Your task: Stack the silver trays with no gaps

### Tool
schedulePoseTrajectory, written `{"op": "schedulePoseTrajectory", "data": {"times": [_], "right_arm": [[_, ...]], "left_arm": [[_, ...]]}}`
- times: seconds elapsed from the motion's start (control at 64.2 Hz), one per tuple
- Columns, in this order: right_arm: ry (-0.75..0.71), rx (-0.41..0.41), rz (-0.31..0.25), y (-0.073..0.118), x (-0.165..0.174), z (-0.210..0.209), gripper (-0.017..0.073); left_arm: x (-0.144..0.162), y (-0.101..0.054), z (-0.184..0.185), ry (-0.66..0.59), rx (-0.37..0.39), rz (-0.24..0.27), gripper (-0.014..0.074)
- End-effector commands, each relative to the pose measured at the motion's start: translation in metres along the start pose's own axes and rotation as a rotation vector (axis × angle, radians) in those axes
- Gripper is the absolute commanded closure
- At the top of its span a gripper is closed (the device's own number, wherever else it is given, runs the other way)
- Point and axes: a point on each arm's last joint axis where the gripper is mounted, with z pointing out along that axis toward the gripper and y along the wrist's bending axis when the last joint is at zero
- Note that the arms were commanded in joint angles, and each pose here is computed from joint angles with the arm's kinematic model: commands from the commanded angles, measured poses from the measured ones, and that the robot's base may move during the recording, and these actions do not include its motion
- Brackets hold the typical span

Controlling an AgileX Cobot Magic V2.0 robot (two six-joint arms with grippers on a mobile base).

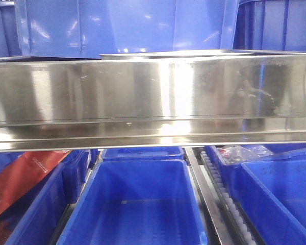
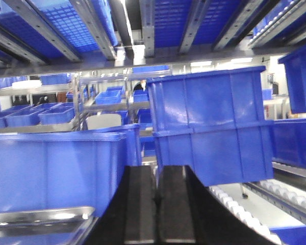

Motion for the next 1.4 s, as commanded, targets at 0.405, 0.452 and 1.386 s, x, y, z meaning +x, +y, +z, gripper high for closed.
{"op": "schedulePoseTrajectory", "data": {"times": [0.405, 0.452, 1.386], "right_arm": [[0.671, -0.134, 0.075, 0.032, -0.120, 0.103, 0.0636], [0.733, -0.155, 0.078, 0.034, -0.121, 0.118, 0.0636], [1.155, -0.361, -0.080, 0.116, 0.010, 0.304, 0.0613]], "left_arm": [[-0.069, -0.011, 0.153, 0.714, 0.072, -0.094, 0.0605], [-0.066, -0.016, 0.167, 0.734, 0.105, -0.127, 0.0612], [0.072, -0.213, 0.322, 1.182, 0.197, 0.124, 0.0543]]}}
